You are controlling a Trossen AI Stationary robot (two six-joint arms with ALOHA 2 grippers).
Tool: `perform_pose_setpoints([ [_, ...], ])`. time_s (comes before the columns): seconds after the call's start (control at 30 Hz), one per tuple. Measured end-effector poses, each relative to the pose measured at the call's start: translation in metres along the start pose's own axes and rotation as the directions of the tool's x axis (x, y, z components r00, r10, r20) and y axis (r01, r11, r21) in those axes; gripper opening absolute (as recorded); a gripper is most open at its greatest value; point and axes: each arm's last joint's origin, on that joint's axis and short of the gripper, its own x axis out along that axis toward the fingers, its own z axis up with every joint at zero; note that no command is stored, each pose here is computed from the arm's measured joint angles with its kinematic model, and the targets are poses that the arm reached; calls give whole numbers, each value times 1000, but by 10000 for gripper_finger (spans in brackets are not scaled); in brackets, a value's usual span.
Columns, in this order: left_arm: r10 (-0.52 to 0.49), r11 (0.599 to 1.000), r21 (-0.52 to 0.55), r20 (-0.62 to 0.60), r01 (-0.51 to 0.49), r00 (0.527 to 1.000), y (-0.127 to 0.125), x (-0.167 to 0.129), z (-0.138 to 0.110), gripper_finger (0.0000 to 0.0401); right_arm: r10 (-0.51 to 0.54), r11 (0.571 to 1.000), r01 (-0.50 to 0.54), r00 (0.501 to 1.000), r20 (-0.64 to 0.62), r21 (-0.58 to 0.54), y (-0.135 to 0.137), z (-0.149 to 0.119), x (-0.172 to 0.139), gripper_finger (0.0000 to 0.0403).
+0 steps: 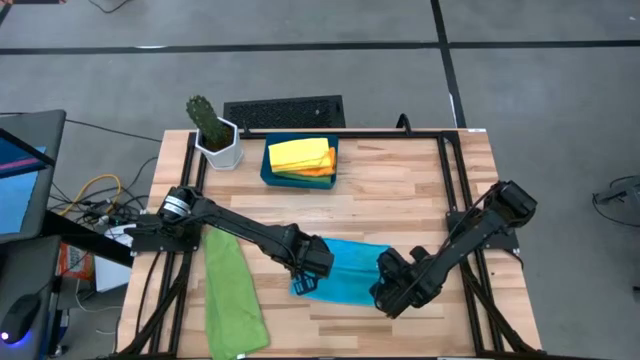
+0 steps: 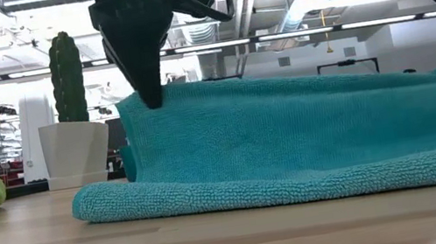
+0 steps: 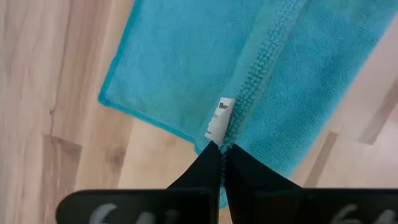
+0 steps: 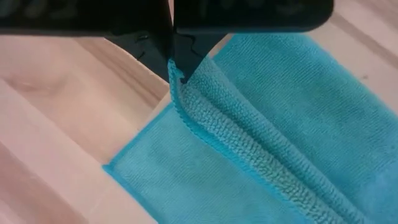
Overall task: Fold microfiber towels
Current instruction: Fold the blue towel
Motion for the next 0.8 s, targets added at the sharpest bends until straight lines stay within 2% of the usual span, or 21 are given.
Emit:
perform_pose_setpoints([
  [0.27, 46, 999, -4, 58, -45, 997, 1, 4, 2, 8, -8, 1000, 9, 1000, 26, -9, -4, 0, 10, 23],
  [0.47, 52, 998, -35, 49, -50, 997, 4, 21, -3, 21, -32, 999, 33, 999, 32, -21, -7, 8, 16, 30],
  [0.6, 70, 996, -63, 29, -68, 997, 7, 30, -8, 22, -11, 999, 13, 998, 60, -34, -5, 13, 17, 30],
  [0.8, 131, 986, -113, 53, -124, 990, 11, 39, -12, 23, 1, 1000, 1, 998, 69, -31, -4, 19, 19, 41],
])
